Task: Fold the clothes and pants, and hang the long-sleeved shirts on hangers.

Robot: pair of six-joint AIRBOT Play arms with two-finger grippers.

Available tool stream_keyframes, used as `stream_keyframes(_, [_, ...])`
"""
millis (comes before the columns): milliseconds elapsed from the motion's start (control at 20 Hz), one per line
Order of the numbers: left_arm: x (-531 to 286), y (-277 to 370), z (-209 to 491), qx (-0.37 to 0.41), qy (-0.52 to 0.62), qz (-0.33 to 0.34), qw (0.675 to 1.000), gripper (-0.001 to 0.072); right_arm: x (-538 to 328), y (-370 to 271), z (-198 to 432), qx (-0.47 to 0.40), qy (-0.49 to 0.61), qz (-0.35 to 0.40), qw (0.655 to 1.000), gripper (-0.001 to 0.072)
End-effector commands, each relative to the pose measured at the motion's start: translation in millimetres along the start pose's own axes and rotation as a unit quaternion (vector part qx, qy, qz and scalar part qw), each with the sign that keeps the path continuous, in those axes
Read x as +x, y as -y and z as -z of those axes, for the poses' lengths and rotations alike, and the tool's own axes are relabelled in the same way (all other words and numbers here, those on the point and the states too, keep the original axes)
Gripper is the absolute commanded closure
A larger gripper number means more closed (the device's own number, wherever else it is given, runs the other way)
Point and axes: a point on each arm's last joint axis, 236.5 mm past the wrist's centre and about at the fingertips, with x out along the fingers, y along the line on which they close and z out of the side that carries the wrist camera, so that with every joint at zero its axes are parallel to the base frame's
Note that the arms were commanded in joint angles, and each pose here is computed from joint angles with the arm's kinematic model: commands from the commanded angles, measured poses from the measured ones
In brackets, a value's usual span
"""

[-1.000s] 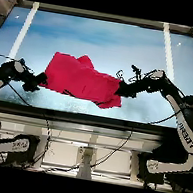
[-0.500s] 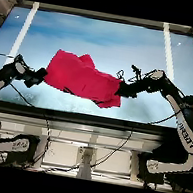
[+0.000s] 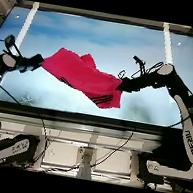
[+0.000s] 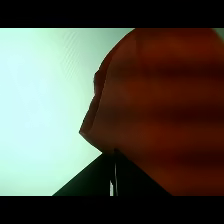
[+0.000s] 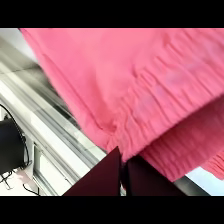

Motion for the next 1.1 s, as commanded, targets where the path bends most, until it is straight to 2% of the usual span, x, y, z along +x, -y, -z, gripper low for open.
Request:
stream_keyframes(0, [-78, 42, -76, 0.051, 0.155, 0.047, 0.986, 0.0693, -49, -47, -20, -0.079, 0.061, 0.003, 0.995, 0.0695])
stream_keyframes(250, [-237, 86, -135, 0.069, 0.368, 0.11, 0.921, 0.0693, -144, -136, -33, -0.188, 0.185, 0.014, 0.965, 0.0694])
stream_keyframes(550, [-370, 107, -117, 0.093, 0.476, 0.155, 0.861, 0.0693, -224, -218, 16, -0.223, 0.284, 0.003, 0.932, 0.0695])
stream_keyframes(700, [-423, 111, -97, 0.101, 0.513, 0.174, 0.834, 0.0694, -245, -254, 53, -0.236, 0.306, -0.032, 0.922, 0.0695])
stream_keyframes(800, [-434, 112, -80, 0.109, 0.507, 0.179, 0.836, 0.0694, -256, -276, 74, -0.245, 0.319, -0.056, 0.914, 0.0695])
stream_keyframes(950, [-404, 109, -60, 0.121, 0.44, 0.169, 0.874, 0.0695, -264, -286, 87, -0.241, 0.331, -0.065, 0.91, 0.0695])
stream_keyframes(1050, [-371, 106, -59, 0.121, 0.394, 0.156, 0.898, 0.0695, -264, -275, 78, -0.234, 0.339, -0.044, 0.91, 0.0695])
